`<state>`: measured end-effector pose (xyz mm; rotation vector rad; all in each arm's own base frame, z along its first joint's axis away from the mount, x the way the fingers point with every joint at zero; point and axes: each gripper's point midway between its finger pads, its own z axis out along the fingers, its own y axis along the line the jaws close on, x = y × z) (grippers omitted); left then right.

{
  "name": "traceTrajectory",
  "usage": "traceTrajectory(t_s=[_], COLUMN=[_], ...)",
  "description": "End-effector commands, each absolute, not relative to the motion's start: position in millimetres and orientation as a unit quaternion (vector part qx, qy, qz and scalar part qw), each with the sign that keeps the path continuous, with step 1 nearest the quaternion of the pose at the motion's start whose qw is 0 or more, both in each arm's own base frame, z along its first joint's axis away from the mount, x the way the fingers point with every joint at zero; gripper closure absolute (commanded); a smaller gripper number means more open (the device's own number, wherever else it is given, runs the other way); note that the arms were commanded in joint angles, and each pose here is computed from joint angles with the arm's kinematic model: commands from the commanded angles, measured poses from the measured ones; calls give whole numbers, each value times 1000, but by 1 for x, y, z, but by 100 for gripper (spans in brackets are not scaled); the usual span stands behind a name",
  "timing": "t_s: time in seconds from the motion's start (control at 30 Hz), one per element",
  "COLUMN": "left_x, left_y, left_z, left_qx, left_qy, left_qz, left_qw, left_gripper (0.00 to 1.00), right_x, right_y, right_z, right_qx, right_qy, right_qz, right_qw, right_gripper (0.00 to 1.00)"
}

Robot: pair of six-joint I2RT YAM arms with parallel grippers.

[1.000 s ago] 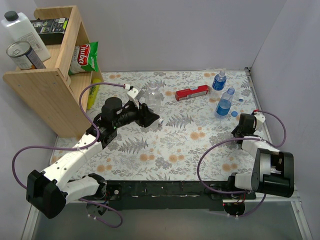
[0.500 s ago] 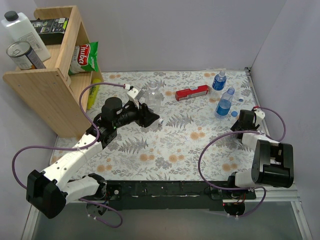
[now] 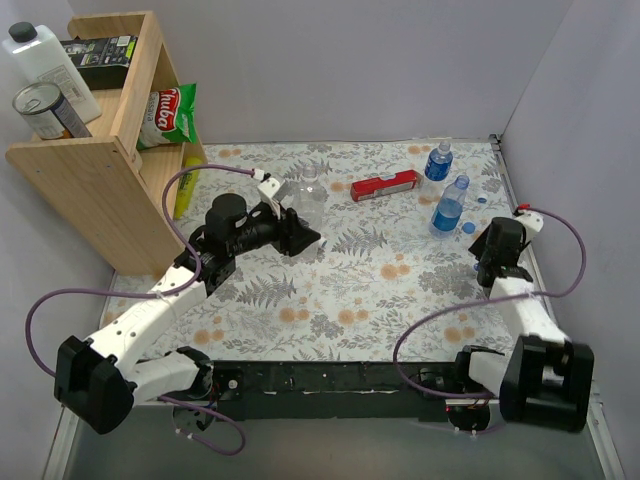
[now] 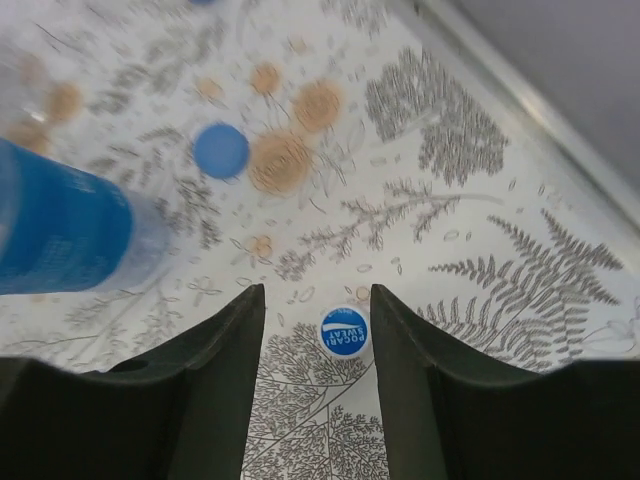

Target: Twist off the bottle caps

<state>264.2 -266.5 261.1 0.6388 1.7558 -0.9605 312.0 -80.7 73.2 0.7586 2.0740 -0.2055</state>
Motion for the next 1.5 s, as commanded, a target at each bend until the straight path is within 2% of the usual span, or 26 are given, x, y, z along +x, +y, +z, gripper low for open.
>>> traceTrajectory(t_s=[0.0,0.07,0.17,0.23,0.27,0.33,0.37,0.43,0.5,0.63,1.0,1.47], left_x=[251,244,233,229,229,228,228,230,234,239,228,219], left_y=[-280,-284,-290,-293,-294,-296,-297,-298,-299,-299,-309,-314], left_z=[267,266,263,261,260,257,256,253,248,239,234,233], left_qx=[310,324,346,356,357,360,361,360,358,355,373,384], left_qy=[700,692,682,679,679,680,680,685,694,709,705,700], left_qz=[-429,-441,-453,-457,-457,-458,-456,-450,-441,-428,-437,-446], left_qw=[479,470,457,451,450,446,445,446,443,434,415,405], left_gripper=[60,60,60,60,60,60,60,60,60,60,60,60], right_x=[308,298,286,285,283,294,292,304,305,282,270,270], right_y=[-57,-42,-2,30,44,80,93,114,134,175,228,277], right_z=[165,198,282,302,342,350,372,367,381,411,394,364], right_qx=[220,188,127,69,43,-20,-36,-51,-72,-137,-174,-210], right_qy=[780,759,697,702,686,714,714,741,734,693,719,745], right_qz=[-56,-39,54,120,153,227,259,311,362,479,521,506], right_qw=[584,622,704,698,710,662,650,593,570,521,426,381], right_gripper=[46,47,46,46,45,44,44,46,45,42,45,44])
